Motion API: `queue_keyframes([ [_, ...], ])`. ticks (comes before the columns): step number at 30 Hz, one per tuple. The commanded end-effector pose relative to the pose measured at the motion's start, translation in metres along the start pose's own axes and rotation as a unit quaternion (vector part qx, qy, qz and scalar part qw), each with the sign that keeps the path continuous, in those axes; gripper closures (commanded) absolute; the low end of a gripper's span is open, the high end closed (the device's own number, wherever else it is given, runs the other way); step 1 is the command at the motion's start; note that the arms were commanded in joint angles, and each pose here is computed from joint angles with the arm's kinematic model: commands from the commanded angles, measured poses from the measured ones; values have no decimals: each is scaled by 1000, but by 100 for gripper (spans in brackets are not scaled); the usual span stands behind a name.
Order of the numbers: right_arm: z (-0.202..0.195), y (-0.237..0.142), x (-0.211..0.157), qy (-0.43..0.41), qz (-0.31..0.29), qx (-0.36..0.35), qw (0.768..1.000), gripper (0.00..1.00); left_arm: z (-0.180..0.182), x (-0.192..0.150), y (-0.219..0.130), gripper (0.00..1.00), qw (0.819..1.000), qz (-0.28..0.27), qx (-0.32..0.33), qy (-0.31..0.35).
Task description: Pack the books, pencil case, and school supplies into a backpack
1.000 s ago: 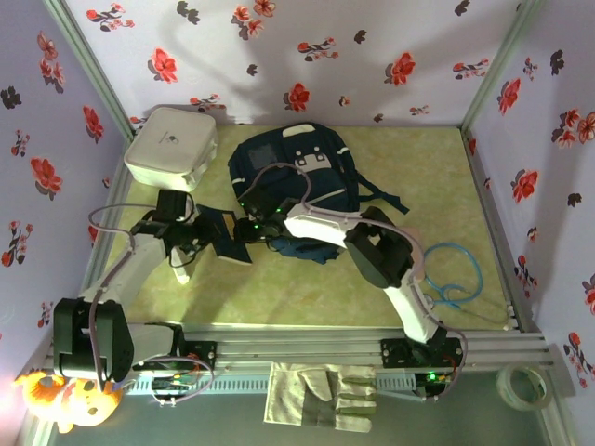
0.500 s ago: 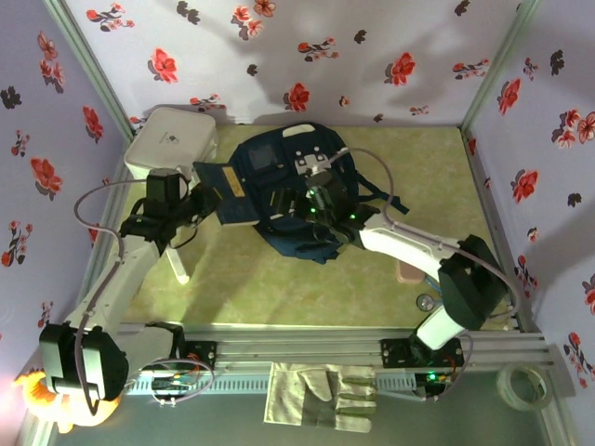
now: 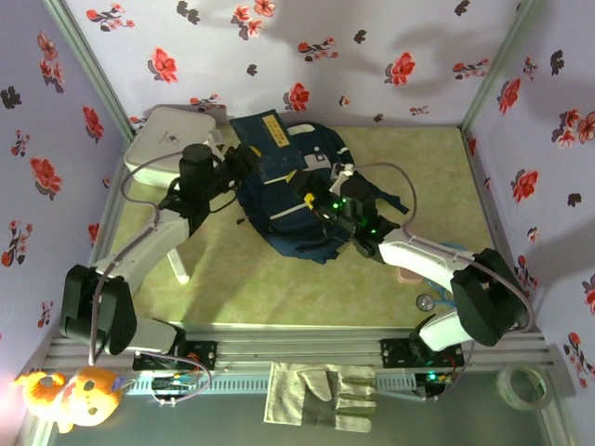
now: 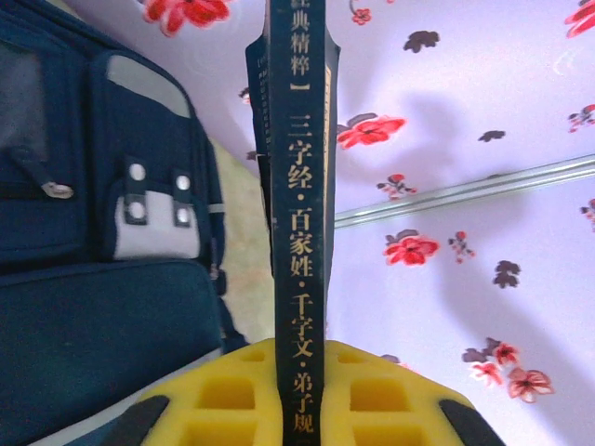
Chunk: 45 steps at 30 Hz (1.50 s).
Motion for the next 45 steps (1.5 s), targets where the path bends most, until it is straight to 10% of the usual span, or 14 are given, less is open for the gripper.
queue_keyframes([
  [1, 22, 0, 5, 58, 0, 69, 996, 4, -37, 16, 0, 100, 996, -46, -78, -7],
  [17, 31, 31, 26, 128, -3, 149, 981, 19, -38, 0, 5, 100, 994, -26, -99, -26],
  [26, 41, 33, 29, 119, -5, 181, 976, 61, -38, -2, 3, 98, 995, -23, -95, -3],
  [38, 25, -20, 50, -28, -100, 34, 994, 90, 22, -18, -7, 21, 985, 9, 90, 148],
  [45, 3, -79, 67, -102, -165, -89, 977, 91, 47, -36, -16, 0, 946, 47, 149, 283],
])
Point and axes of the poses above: each hand's point on the last joint's axis, 136 mm out from that joint toward the fingers, its own y axis out along the fingers, its own z axis along the line the jaws close on, x = y × z, the point moved 4 cm from there along -y, back along the fingers, and after that the axes turned 10 degrees about y, right-handed, at the moved point
